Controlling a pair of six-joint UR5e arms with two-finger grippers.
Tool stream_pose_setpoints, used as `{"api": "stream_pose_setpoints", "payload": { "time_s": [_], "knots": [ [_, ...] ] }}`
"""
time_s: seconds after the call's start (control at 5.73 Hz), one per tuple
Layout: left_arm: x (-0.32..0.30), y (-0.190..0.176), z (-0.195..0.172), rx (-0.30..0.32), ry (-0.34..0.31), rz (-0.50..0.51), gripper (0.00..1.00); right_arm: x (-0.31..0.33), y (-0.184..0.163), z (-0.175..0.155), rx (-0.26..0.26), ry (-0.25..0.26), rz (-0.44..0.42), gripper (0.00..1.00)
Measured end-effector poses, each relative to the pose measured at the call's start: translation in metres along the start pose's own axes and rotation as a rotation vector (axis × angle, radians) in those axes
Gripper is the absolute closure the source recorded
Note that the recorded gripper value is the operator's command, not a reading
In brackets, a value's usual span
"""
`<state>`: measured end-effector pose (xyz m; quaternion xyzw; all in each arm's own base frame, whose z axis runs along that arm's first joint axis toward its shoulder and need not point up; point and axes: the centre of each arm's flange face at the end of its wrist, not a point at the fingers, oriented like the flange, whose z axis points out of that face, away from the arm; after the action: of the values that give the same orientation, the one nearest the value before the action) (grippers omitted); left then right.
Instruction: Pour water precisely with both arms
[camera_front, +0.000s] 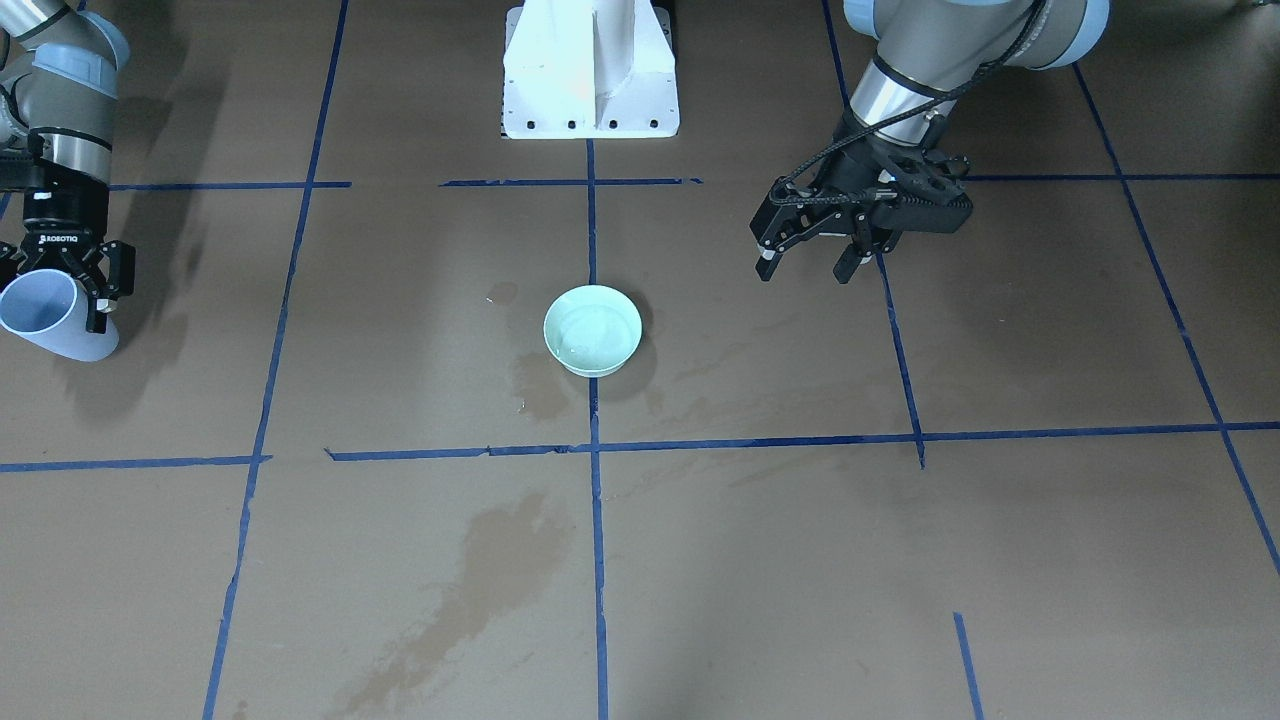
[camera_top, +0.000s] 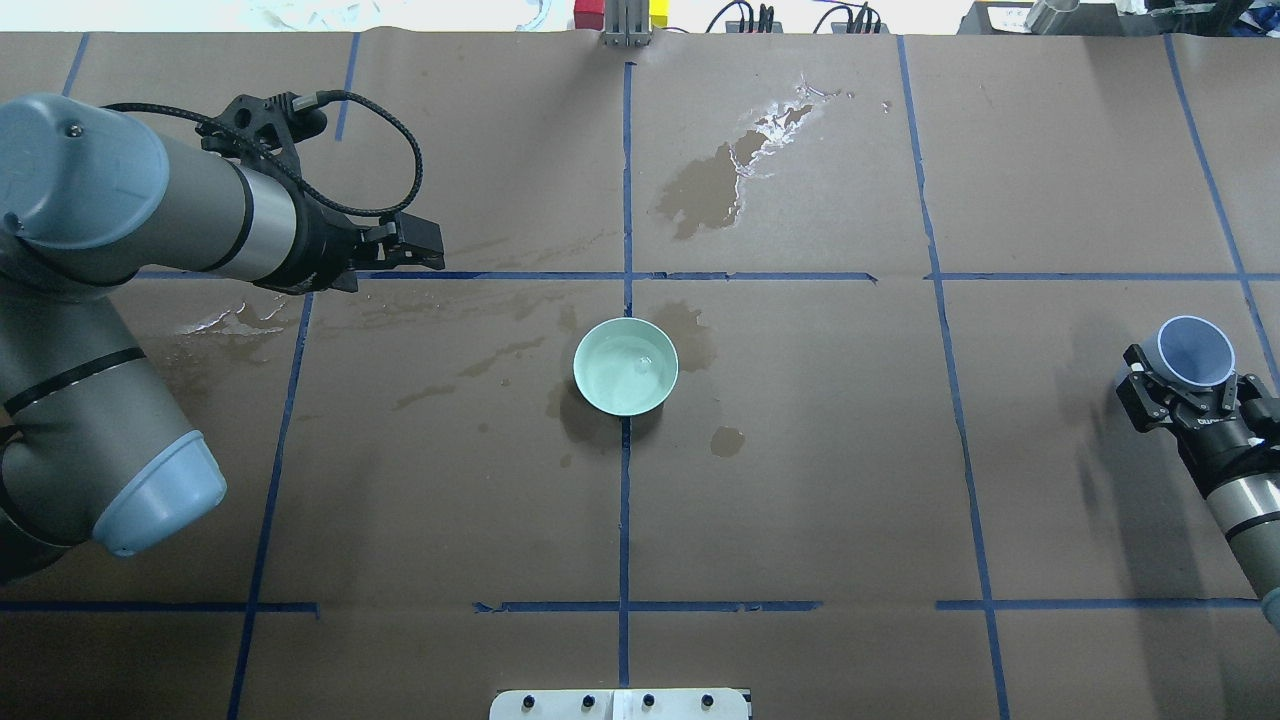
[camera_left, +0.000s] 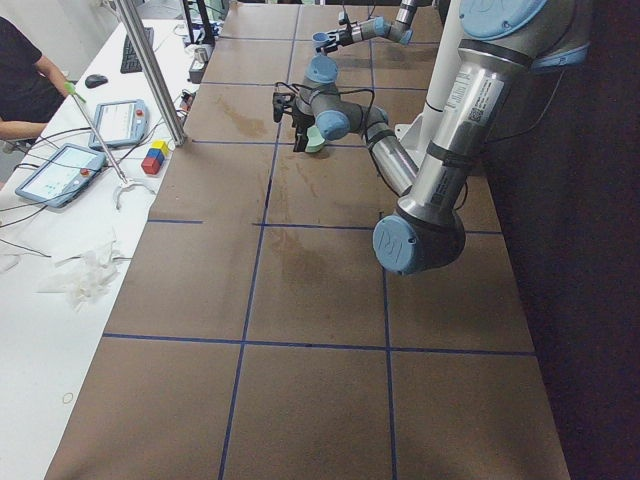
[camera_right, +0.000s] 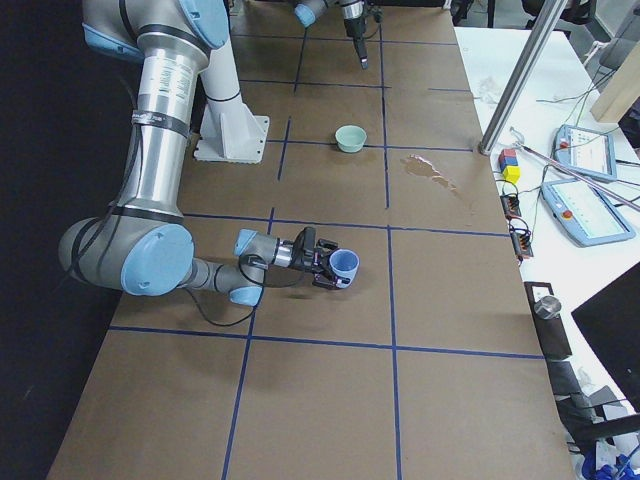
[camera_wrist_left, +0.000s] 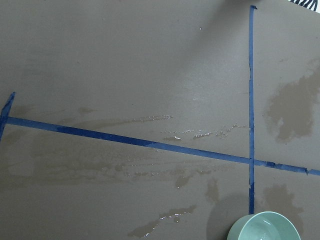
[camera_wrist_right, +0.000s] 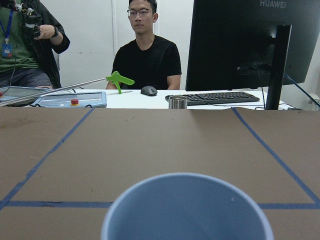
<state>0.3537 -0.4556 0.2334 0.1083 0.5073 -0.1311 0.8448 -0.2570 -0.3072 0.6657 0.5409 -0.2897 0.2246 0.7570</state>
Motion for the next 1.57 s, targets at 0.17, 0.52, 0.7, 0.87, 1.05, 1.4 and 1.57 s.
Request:
{"api": "stream_pose_setpoints", "payload": {
  "time_s": [0.17, 0.52, 0.7, 0.87, 1.05, 1.4, 1.57],
  "knots": [
    [0.000, 0.000, 0.000, 0.000, 0.001, 0.000, 0.00, -0.002, 0.001, 0.001, 0.001, -0.005, 0.008, 0.88],
    [0.001, 0.000, -0.002, 0.001, 0.003, 0.001, 0.00, -0.010, 0.002, 0.003, 0.007, -0.014, 0.024, 0.81],
    [0.001, 0.001, -0.003, 0.000, -0.002, -0.001, 0.00, -0.011, 0.002, 0.003, 0.008, -0.015, 0.026, 0.71],
    [0.001, 0.002, -0.006, -0.002, -0.009, -0.003, 0.00, -0.011, 0.001, 0.003, 0.008, -0.015, 0.025, 0.63],
    [0.001, 0.003, -0.008, -0.003, -0.011, -0.004, 0.00, -0.011, 0.002, 0.003, 0.007, -0.015, 0.024, 0.56],
    [0.002, 0.005, -0.016, -0.004, -0.011, -0.004, 0.00, -0.010, 0.002, 0.003, 0.003, -0.017, 0.024, 0.04],
    [0.003, 0.007, -0.021, -0.005, -0.016, -0.005, 0.00, -0.009, 0.002, 0.002, 0.001, -0.021, 0.023, 0.00]
  ]
}}
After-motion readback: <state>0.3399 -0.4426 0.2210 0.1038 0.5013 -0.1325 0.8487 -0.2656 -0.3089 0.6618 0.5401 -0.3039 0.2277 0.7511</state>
